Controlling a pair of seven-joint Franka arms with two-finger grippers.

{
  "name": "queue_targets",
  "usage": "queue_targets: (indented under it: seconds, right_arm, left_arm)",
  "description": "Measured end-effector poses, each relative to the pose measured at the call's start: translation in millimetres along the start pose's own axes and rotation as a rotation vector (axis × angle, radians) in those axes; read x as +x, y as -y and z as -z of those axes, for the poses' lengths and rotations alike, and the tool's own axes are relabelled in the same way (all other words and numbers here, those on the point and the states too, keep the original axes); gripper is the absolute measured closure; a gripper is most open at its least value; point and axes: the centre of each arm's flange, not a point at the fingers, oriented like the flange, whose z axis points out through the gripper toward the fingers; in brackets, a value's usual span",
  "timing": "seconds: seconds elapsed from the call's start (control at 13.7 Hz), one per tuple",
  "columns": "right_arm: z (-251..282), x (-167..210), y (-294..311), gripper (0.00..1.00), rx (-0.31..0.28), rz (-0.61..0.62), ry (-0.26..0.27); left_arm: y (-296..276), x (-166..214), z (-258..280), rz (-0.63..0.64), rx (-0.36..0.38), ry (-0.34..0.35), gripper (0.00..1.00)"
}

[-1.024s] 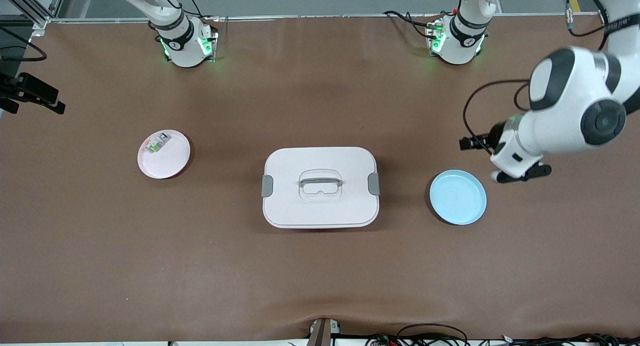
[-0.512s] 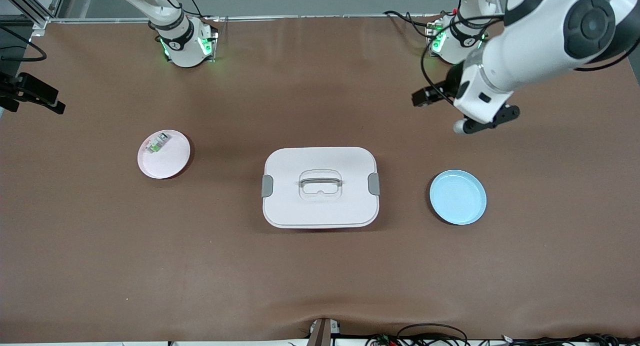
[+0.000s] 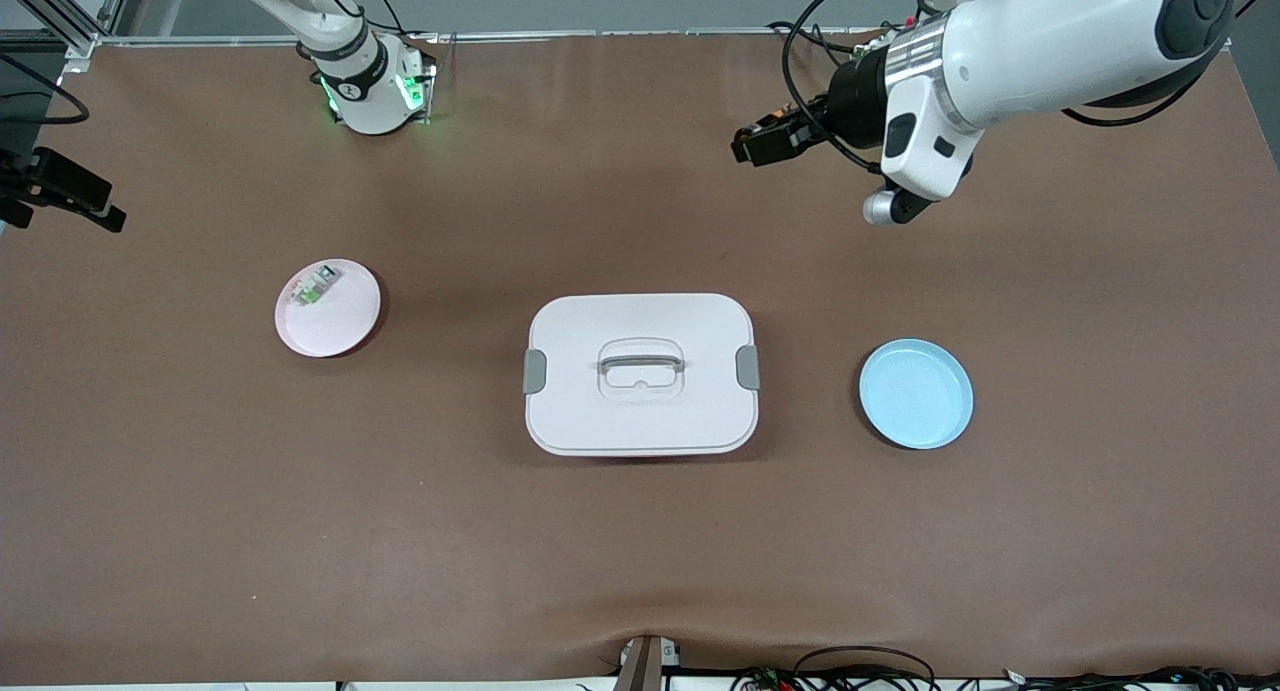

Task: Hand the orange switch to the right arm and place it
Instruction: 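Lift the switch with the left gripper toward the table middle, then grasp the switch with the right gripper while the left gripper holds it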

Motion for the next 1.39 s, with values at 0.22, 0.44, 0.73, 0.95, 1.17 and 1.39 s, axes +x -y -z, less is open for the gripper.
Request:
queue_targets:
  seconds: [0.22, 0.44, 0.73, 0.95, 1.17, 1.39]
  right_arm:
    - [-6, 3, 4, 0.00, 0.072, 0.004, 0.016]
    - [-15, 6, -2, 0.00, 0.147, 0.008, 0.034]
    - [-40, 13, 16, 0.00, 0.313, 0.026, 0.024]
    - [-42, 2, 63, 0.00, 0.436, 0.063, 0.009]
    - [-50, -12, 100, 0.00, 0.559, 0.060, 0.062]
    - [-68, -21, 117, 0.00, 0.607, 0.042, 0.095]
  left_arm:
    - [-23, -14, -11, 0.187, -0.120, 0.008, 0.27]
    - [-47, -34, -27, 0.369, -0.248, 0.021, 0.27]
    - [-67, -56, -72, 0.514, -0.289, 0.070, 0.27]
    - [-78, -69, -109, 0.598, -0.298, 0.105, 0.27]
    - [-85, -73, -150, 0.648, -0.287, 0.129, 0.27]
    - [-89, -70, -183, 0.666, -0.268, 0.138, 0.27]
